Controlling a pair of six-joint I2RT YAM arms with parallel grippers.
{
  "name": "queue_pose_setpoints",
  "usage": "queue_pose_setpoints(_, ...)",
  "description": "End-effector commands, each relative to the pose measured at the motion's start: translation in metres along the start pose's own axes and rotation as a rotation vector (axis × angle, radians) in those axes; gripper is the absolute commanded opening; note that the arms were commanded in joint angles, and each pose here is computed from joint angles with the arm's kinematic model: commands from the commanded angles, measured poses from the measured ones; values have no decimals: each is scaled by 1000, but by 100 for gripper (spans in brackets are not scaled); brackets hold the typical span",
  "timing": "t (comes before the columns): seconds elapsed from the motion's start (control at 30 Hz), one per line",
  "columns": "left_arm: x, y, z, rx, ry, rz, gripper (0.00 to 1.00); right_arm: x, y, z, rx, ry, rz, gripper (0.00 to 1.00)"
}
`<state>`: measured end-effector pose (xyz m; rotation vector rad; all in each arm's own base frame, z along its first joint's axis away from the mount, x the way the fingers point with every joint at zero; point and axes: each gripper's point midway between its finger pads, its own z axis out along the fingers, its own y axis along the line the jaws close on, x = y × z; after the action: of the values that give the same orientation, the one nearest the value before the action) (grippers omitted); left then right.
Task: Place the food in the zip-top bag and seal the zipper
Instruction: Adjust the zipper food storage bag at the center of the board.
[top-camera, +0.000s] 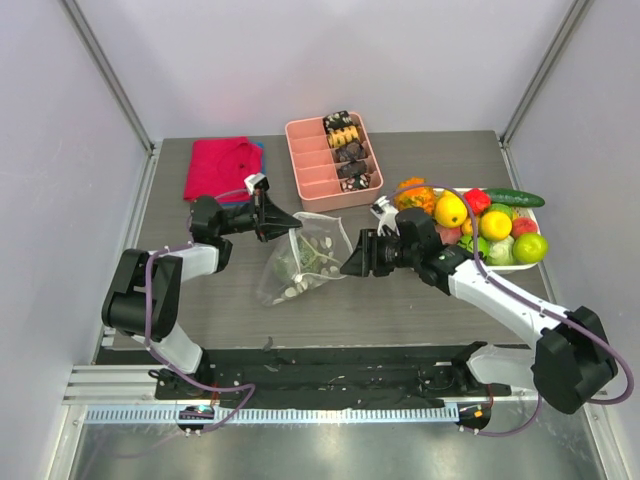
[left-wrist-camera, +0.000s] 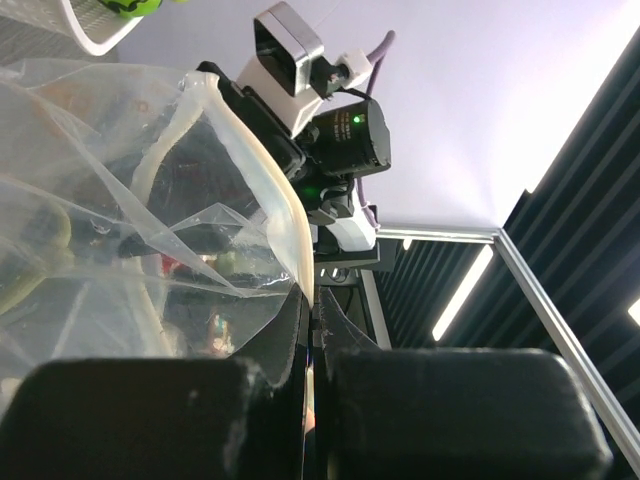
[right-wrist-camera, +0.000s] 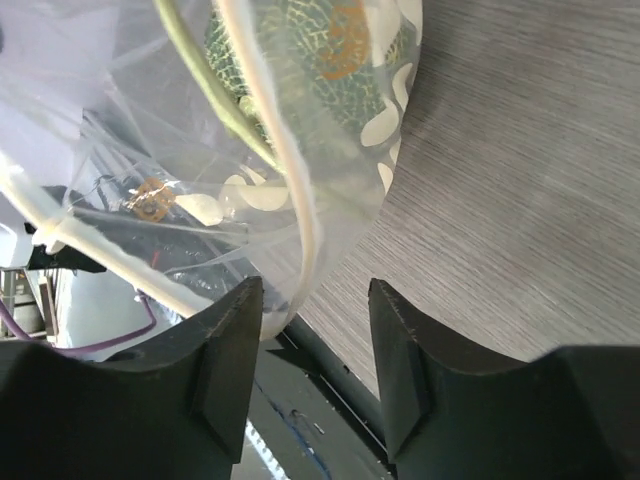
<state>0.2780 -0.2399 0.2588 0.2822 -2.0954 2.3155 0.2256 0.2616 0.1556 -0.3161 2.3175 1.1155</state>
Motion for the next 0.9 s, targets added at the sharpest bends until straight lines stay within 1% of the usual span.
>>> queue_pose_setpoints(0.0,7,-17,-1,23,18,-54,0,-26,18,4,-64,-91,20,47)
queue_pose_setpoints(0.07,9,-16,-2,19,22,-50,0,-29,19,5,-67,-97,21,43)
queue_pose_setpoints(0.1,10,-16,-2,17,24,-50,0,-31,21,6,-71,-99,21,24)
queue_pose_setpoints(0.17,12,-15,-3,12,26,-36,0,-32,25,6,-88,-97,28,7)
queue_pose_setpoints(0.2,15,-13,-3,3,36,-32,0,-35,28,4,-98,-100,24,1)
queue_pose_setpoints(0.27,21,-13,-4,-10,49,0,0,-37,37,-2,-124,-101,26,1)
queue_pose_setpoints(0.33,30,-19,-6,-19,69,43,0,-46,55,-18,-172,-134,2,1)
queue_pose_setpoints(0.4,37,-27,-7,-69,64,103,0,-51,73,-34,-214,-148,-26,1)
queue_pose_setpoints(0.43,37,-24,-7,-114,45,168,0,-55,85,-49,-241,-180,-51,1)
queue_pose_setpoints(0.47,38,-14,-11,-223,3,154,0,-57,94,-60,-252,-187,-65,1)
queue_pose_setpoints(0.5,41,0,-27,-471,-43,345,0,-58,99,-68,-263,-192,-82,1)
queue_pose_setpoints(0.53,58,9,-25,-582,18,400,0,-58,107,-79,-273,-202,-109,1)
queue_pose_setpoints(0.6,67,6,-36,-742,47,474,0,-52,109,-88,-260,-166,-127,1)
queue_pose_setpoints(0.63,64,6,-41,-785,18,488,0,-50,109,-92,-254,-168,-154,1)
queue_pose_setpoints(0.73,69,-9,-50,-802,-75,547,0,-45,121,-102,-296,-137,-196,1)
queue_pose_setpoints(0.8,82,-10,-51,-791,-78,572,0,-52,127,-109,-299,-155,-245,1)
queue_pose_setpoints(0.83,91,-14,-52,-775,-76,646,0,-51,125,-108,-288,-152,-269,1)
queue_pose_setpoints(0.87,92,0,-55,-859,-83,695,0,-45,118,-105,-276,-135,-262,1)
